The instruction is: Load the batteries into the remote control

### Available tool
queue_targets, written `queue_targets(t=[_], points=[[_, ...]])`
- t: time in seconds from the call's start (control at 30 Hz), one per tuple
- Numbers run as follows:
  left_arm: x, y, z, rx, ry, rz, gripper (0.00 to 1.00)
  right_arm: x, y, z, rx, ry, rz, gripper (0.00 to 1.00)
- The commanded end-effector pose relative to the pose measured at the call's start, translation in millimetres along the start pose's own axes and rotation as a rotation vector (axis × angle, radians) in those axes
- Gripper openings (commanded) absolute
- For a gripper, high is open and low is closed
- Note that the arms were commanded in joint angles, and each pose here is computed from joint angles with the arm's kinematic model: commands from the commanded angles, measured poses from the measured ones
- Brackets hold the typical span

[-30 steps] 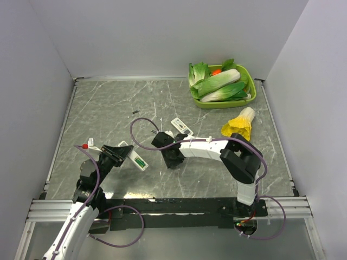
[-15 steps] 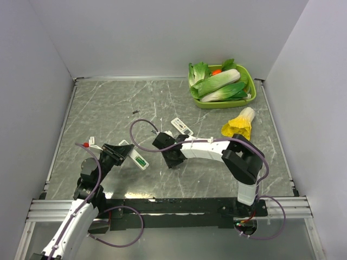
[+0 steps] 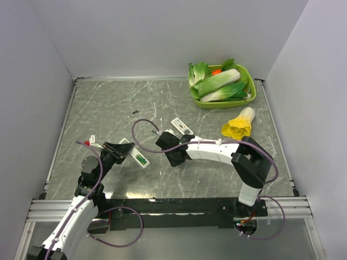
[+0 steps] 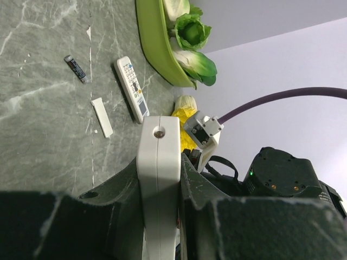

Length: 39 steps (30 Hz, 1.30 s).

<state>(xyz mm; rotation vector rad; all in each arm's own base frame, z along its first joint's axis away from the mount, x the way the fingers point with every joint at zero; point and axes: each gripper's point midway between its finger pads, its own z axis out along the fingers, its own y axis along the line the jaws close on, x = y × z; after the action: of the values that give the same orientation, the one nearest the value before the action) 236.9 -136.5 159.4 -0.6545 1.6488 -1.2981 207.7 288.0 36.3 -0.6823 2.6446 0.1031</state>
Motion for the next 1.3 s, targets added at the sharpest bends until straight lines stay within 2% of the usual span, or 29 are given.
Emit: queue_targets(t=[0.0, 0.2, 0.37, 0.47, 0.8, 1.27], points=[[25, 54, -12, -0.074, 0.039, -0.034, 0.02, -17, -11, -21, -0.017, -0.081, -0.031, 0.28], [18, 50, -12, -0.075, 0.006, -0.018, 0.02, -58, -16, -19, -0.06, -0.157, -0.059, 0.49], [13, 44, -14, -0.086, -0.009, 0.009, 0.02, -96, -18, -4, -0.063, -0.183, -0.078, 0.5], [10, 40, -14, -0.087, -0.018, 0.021, 0.02, -113, -13, 3, -0.084, -0.19, -0.096, 0.54], [8, 39, -14, -0.086, -0.024, 0.028, 0.02, -133, -9, 39, -0.085, -0.141, -0.117, 0.56], [10, 38, -14, -0.076, -0.014, 0.02, 0.02, -111, -17, 69, -0.047, -0.042, -0.115, 0.5]])
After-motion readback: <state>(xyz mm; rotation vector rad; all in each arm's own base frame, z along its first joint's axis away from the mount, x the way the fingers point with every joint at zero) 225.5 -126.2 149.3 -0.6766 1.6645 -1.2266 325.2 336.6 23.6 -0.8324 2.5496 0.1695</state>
